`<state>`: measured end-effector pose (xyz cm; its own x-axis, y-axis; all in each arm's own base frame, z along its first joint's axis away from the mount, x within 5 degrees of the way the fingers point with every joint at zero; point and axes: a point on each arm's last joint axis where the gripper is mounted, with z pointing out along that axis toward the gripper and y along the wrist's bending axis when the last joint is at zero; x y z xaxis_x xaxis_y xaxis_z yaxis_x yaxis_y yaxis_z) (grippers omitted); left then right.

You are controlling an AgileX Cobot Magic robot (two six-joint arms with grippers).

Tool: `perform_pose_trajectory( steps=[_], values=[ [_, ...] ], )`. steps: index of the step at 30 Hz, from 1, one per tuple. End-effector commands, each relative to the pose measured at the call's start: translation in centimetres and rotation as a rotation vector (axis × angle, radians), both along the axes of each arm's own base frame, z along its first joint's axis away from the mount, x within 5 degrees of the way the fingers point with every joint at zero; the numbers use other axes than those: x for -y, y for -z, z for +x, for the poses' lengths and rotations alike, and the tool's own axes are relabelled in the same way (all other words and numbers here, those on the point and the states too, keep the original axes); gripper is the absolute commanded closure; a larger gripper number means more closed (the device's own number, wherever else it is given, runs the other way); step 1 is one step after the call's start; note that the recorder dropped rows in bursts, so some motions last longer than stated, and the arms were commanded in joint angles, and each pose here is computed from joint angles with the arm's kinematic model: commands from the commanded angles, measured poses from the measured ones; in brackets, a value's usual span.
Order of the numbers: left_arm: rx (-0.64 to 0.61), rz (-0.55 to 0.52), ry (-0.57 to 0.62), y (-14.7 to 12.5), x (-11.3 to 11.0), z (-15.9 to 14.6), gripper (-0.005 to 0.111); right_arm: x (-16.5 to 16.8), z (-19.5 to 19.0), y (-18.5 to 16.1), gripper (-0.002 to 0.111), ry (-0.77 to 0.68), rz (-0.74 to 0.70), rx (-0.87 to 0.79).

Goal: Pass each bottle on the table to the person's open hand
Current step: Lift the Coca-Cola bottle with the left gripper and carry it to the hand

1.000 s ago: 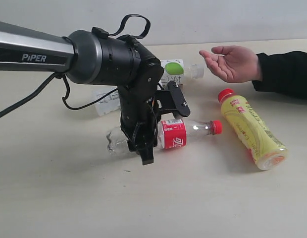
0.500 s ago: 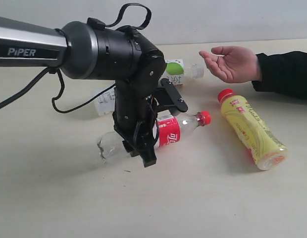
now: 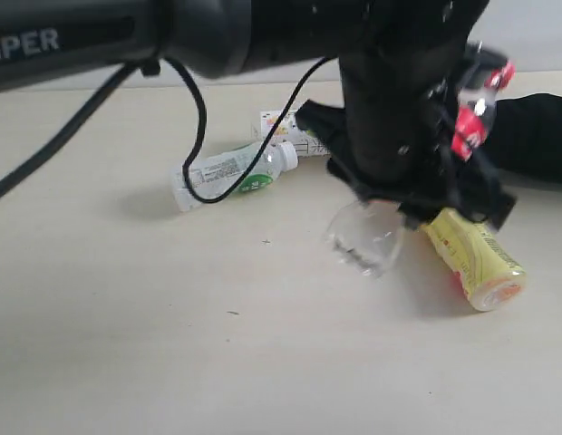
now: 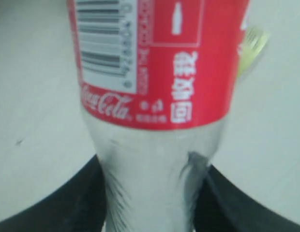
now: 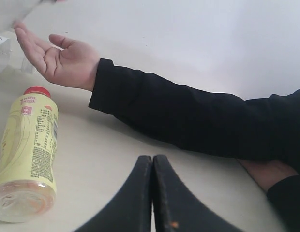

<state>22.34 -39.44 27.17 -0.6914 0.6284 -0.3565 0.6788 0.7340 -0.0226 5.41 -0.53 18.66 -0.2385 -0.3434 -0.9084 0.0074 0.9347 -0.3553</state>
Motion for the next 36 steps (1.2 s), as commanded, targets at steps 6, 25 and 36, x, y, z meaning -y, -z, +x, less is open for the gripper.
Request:
perform_pose_trajectory(
  steps=[6, 25, 36],
  values=[
    [-0.282, -0.729, -0.242, -5.3, 2.3, 6.5, 0.106, 0.1, 0.0, 0.0, 0.108, 0.005, -0.016, 0.011],
    [-0.357, -0.991, -0.660, 8.9, 1.3, 18.6, 0.101, 0.1, 0.0, 0.0, 0.108, 0.005, -0.016, 0.011],
    [-0.321, -0.992, -0.696, 10.0, 0.5, 19.8, 0.086, 0.1, 0.0, 0.0, 0.108, 0.005, -0.016, 0.011]
  ],
)
